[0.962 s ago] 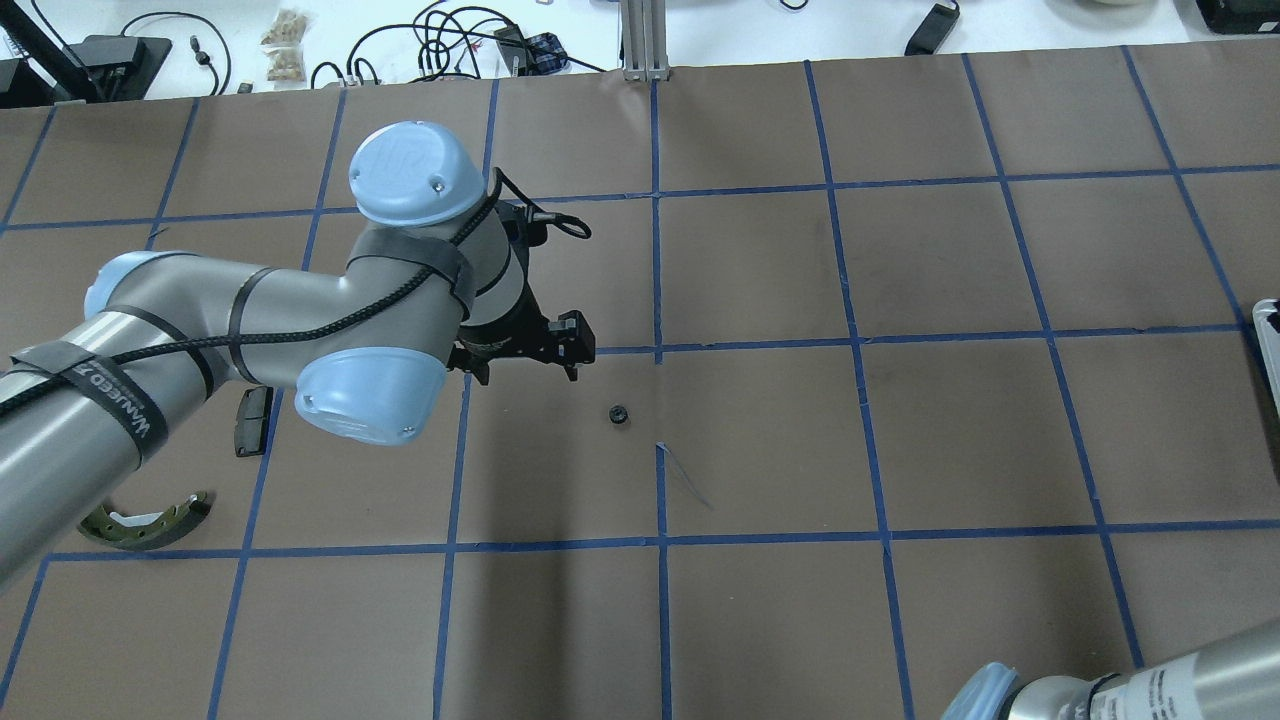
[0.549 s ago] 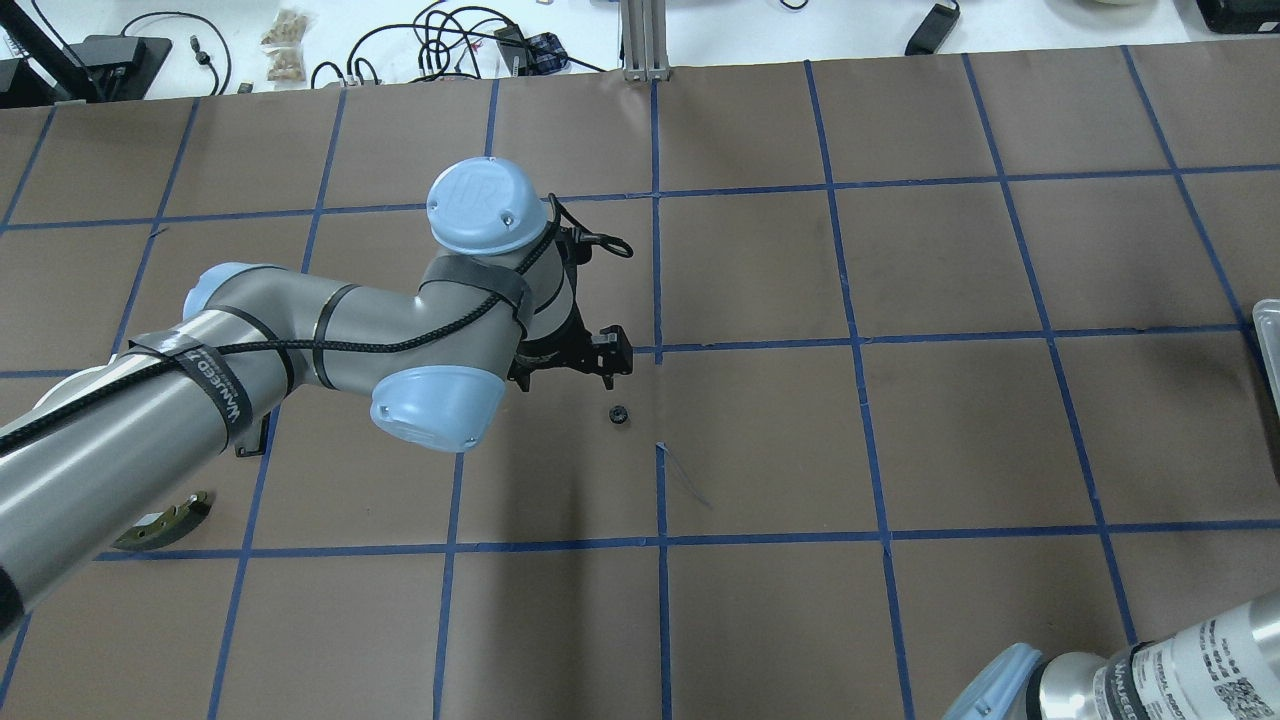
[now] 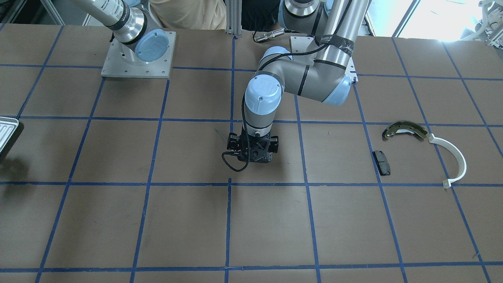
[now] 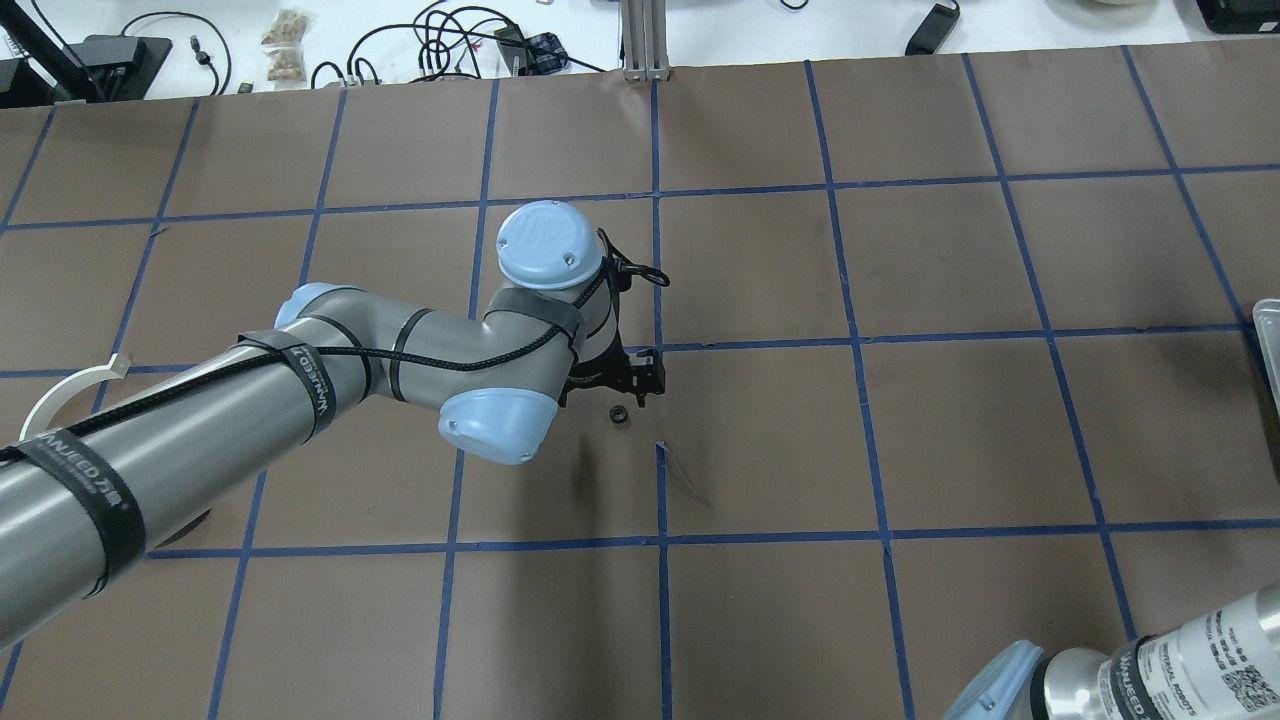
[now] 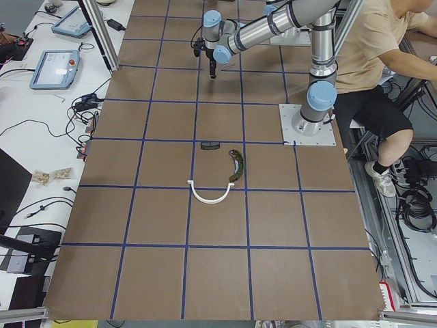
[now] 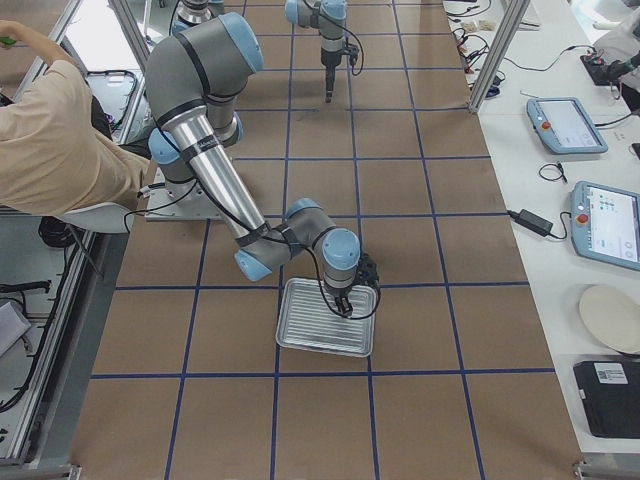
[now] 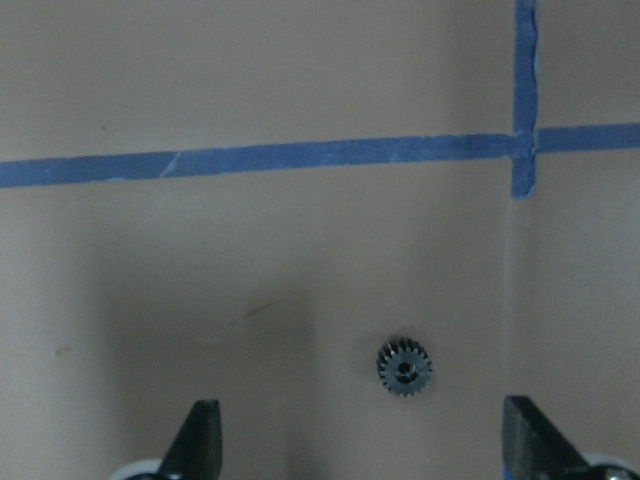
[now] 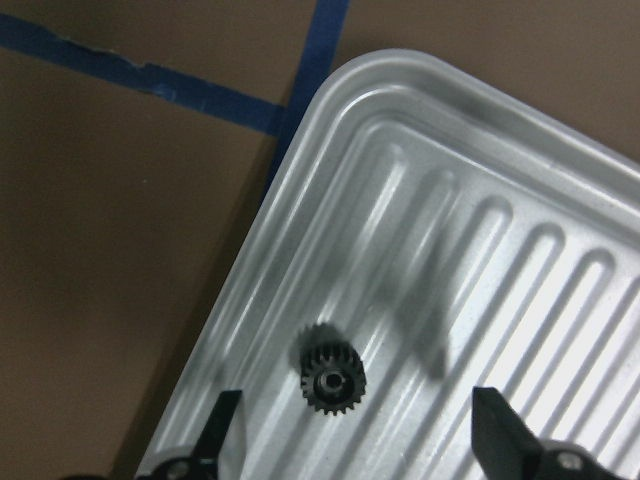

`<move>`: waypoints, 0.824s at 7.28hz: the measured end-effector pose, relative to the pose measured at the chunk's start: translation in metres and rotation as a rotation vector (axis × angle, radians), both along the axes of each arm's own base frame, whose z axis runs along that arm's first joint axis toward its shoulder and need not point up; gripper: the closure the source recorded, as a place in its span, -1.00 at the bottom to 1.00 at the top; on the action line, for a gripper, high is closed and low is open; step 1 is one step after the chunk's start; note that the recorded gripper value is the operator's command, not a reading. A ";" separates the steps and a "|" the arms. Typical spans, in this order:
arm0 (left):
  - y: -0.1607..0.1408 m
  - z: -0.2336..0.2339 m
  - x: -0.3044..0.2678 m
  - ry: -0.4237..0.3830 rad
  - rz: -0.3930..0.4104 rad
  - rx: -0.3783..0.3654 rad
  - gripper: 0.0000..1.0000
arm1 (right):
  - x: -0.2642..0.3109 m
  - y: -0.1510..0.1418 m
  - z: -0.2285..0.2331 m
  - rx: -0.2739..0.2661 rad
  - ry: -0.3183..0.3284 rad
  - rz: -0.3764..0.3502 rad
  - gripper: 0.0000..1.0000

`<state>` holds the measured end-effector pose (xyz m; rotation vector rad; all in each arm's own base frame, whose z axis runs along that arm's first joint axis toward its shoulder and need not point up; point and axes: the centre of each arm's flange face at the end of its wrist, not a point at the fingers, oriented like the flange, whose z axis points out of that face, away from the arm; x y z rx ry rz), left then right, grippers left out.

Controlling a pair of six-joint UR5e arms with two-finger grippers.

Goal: Place bearing gear from tray to pile

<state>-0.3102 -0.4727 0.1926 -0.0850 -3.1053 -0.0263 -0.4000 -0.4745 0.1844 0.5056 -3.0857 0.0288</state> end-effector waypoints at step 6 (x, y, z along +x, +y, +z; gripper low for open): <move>-0.001 -0.029 -0.011 0.008 -0.009 0.003 1.00 | 0.002 -0.002 -0.004 -0.009 -0.020 -0.011 0.83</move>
